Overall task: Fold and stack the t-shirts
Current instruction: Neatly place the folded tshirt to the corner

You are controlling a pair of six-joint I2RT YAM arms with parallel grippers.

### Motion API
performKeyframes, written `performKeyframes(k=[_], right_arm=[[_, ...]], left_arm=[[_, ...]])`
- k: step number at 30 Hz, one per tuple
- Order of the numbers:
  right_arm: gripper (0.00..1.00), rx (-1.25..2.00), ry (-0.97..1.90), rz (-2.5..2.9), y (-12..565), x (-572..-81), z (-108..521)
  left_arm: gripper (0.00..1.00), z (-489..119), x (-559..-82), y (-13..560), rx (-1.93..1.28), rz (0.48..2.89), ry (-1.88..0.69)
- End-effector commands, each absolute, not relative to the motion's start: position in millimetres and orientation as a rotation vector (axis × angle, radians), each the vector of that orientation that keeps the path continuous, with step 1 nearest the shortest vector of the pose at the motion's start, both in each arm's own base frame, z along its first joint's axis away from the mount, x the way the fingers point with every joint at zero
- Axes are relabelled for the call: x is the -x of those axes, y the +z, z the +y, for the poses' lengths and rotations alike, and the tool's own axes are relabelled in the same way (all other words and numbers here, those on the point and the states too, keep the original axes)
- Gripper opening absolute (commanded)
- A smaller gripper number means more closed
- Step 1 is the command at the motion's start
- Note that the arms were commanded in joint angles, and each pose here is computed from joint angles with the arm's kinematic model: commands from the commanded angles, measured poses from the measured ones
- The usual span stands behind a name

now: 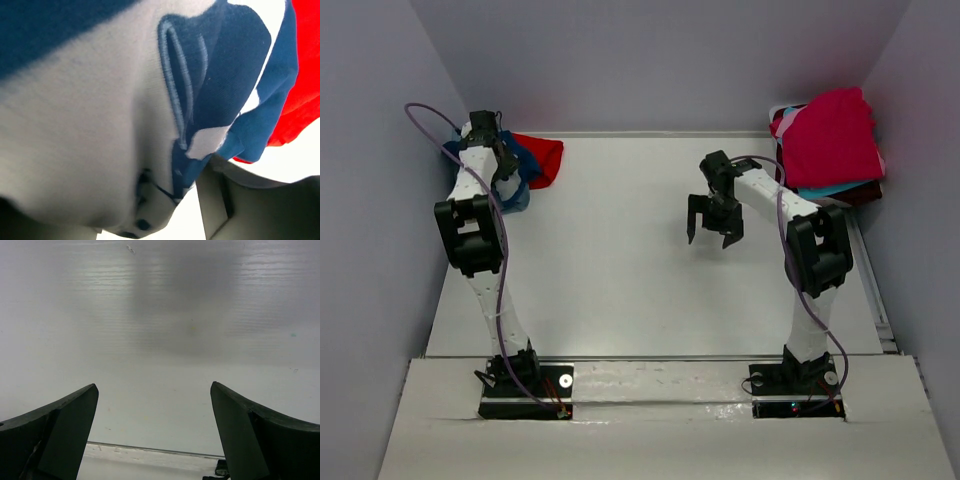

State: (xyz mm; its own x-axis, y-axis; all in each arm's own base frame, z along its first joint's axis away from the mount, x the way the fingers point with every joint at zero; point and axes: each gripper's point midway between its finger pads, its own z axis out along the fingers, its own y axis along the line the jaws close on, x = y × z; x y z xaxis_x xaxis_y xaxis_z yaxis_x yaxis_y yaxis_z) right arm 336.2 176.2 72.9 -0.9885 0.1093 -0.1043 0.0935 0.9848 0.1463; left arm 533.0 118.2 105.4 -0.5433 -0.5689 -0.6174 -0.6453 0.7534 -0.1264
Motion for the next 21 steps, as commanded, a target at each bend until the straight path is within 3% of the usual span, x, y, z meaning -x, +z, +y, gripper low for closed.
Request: performKeyframes(k=[1, 6, 21], right_arm=[[1.00, -0.130, 0.275, 2.966, 82.3, -351.1, 185.9], [1.00, -0.122, 0.297, 2.948, 85.0, -356.3, 189.4], [1.00, -0.102, 0.417, 2.866, 98.2, -375.1, 206.8]], left_arm=[[0.77, 128.4, -529.8, 122.7, 0.960, 2.233, 0.155], [0.99, 134.1, -521.8, 125.3, 0.997, 2.217, 0.204], [0.99, 151.1, -473.5, 200.3, 1.079, 2.064, 0.349]])
